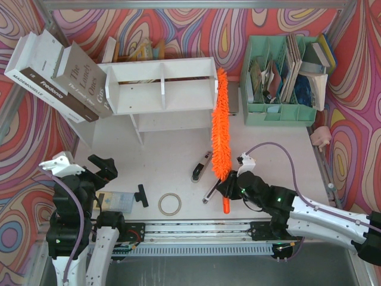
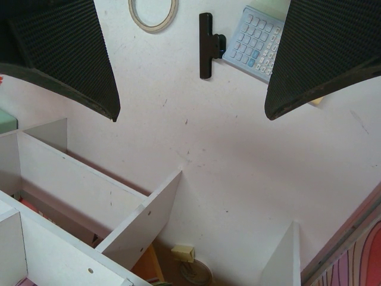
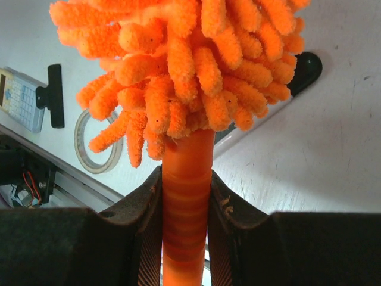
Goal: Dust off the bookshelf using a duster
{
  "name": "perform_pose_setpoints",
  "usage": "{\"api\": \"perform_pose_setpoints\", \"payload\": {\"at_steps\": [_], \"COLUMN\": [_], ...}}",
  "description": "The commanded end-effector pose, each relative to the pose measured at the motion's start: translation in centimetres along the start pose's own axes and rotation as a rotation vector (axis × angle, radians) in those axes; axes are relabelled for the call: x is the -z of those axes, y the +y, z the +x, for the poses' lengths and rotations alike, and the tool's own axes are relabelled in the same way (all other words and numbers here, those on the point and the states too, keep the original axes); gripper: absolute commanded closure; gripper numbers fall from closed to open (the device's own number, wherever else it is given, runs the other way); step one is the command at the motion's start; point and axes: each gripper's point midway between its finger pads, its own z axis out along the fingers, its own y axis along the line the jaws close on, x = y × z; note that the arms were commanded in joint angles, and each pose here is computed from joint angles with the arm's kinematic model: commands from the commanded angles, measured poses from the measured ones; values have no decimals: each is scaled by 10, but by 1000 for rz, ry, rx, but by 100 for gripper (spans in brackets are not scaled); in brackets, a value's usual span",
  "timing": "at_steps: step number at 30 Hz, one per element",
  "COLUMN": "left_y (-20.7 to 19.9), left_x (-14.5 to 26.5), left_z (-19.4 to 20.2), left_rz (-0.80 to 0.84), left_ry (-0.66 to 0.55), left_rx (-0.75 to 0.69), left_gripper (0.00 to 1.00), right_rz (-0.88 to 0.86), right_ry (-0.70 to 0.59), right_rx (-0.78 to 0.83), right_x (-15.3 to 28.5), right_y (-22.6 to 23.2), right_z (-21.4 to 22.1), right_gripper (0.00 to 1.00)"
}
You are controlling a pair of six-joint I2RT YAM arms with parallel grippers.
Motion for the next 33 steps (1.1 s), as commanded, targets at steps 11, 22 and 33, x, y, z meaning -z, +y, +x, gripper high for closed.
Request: {"api": "perform_pose_setpoints", "payload": {"at_steps": [11,22,33], "left_y": [1,1,2], "left_x": [-1,0,0], "left_z": [1,1,0], "left_rz": [-4,-4,-8], "left_ry": [-4,-6,-9], "left_rx": [7,7,8], "left_gripper": [2,2,2], "right_rz": [190,338,105], "right_ry": [173,44,-284], "right_rx": [-22,104,221], "right_x": [-7,14,71], "right_y": [-24,-23,36], "right_z": [32,-29,-132], "right_gripper": [100,100,100]}}
